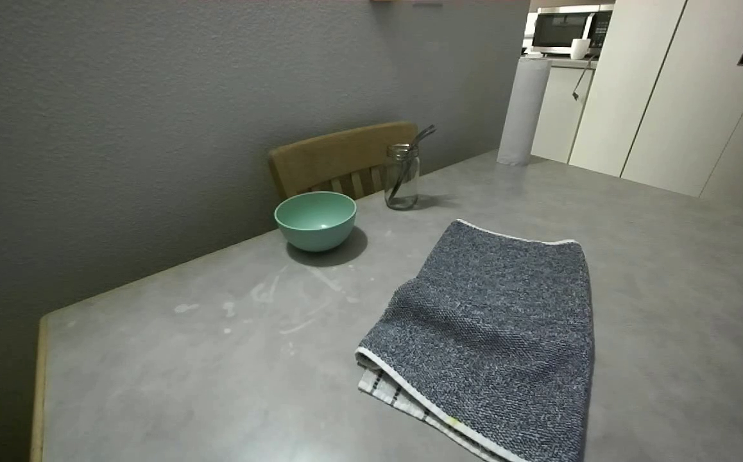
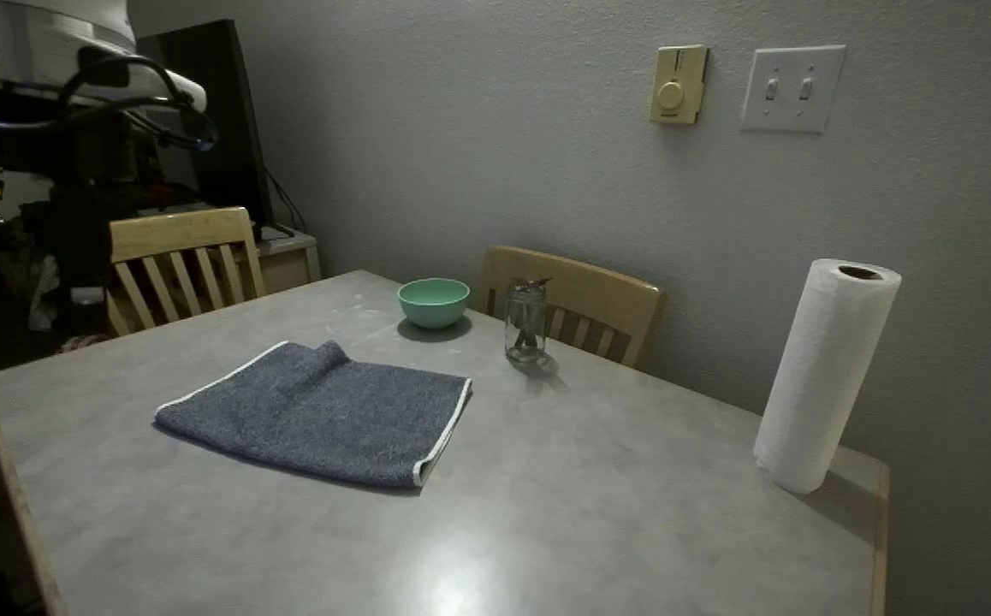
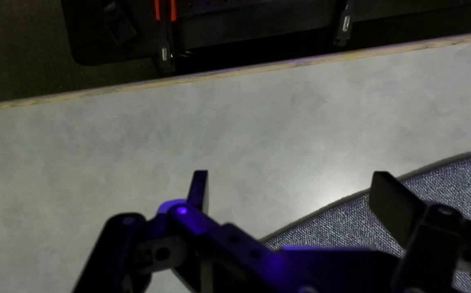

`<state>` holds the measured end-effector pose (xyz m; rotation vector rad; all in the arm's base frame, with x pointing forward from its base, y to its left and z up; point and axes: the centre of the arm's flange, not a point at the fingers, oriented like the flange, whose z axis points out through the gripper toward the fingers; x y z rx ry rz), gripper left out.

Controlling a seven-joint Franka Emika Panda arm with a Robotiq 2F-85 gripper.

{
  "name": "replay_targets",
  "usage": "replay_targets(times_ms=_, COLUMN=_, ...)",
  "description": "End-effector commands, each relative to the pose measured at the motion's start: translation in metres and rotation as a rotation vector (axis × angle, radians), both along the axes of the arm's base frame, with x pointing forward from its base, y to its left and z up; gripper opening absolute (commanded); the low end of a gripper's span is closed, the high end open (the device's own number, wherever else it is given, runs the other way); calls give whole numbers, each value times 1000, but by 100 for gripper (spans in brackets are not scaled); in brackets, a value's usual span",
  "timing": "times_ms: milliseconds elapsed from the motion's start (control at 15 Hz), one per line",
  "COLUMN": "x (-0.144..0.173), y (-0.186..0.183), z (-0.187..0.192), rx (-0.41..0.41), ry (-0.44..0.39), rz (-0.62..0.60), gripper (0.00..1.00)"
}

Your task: Fold the towel in half

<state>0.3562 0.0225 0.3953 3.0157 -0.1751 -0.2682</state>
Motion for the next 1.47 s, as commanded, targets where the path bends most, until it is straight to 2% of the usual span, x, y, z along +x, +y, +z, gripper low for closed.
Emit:
replay_targets(times_ms=0, x=11, y=1, z=-11, rx=0, ry=18, rz=38, gripper=100)
replay_targets(times_ms=533, x=3, y=3, z=-9, rx=2, ry=19, rz=9, gripper=100)
replay_targets(times_ms=1067, x=22, y=1, z=-26, rx=4, ry=-153, rz=22, gripper=100)
replay_targets(times_ms=1400, x=41, y=0, z=-63, rx=7, ry=-206, rz=41, gripper=100)
